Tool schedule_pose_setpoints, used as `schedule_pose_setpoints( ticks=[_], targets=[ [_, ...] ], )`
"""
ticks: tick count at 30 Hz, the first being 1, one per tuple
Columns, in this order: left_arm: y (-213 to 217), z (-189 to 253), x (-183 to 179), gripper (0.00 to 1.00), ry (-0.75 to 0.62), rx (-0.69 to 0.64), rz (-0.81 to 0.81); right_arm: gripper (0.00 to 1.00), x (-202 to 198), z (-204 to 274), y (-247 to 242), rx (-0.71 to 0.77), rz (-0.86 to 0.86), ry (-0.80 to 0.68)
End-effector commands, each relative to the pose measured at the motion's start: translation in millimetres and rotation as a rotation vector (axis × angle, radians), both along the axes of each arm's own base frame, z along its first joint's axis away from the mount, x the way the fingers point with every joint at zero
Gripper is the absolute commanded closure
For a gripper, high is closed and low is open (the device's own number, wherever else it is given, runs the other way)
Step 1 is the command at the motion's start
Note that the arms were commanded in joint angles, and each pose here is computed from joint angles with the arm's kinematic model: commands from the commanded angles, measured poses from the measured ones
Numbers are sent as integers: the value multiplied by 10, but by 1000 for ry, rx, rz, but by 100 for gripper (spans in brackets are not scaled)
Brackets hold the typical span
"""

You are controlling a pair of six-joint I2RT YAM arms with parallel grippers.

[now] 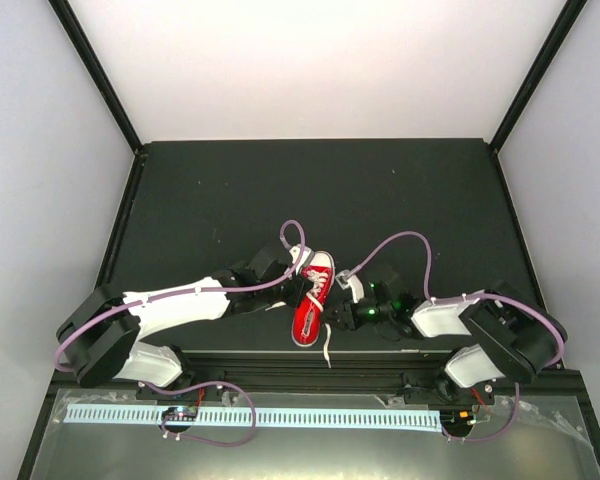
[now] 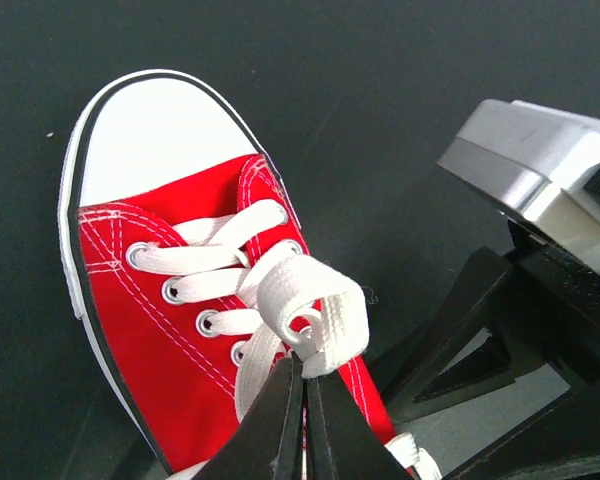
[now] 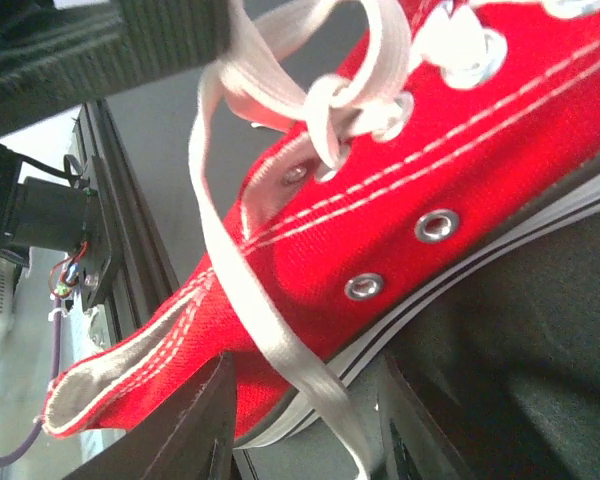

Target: Tie the shoes

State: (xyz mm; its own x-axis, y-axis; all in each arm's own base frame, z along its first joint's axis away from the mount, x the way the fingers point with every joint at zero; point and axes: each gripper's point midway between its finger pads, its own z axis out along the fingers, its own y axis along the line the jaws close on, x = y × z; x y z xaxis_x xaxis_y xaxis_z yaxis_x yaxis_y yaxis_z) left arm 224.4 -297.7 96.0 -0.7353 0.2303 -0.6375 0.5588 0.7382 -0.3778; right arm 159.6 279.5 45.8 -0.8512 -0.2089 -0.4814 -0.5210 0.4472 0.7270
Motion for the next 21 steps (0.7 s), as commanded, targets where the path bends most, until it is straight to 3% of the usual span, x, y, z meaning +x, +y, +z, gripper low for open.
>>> schedule_pose_setpoints(
  ticks=[1,6,14,17,21],
  targets=[
    [-47,105,28,98,-15,-40,1,58,-8,33,71,27,37,-33],
    [-46,110,32,98,-17,-40,2,60,-54,-66,48,2,39,-15],
    [-18,143,14,98,-38,-57,2,88,21,-49,42,10,-25,1],
    [-21,181,-42,98,-64,-93,-31,98,93,-123,-90,-81,-99,-2],
    [-51,244,-152,98,-93,-142,-101,98,215,-16,-177,-144,-161,-43]
  ],
)
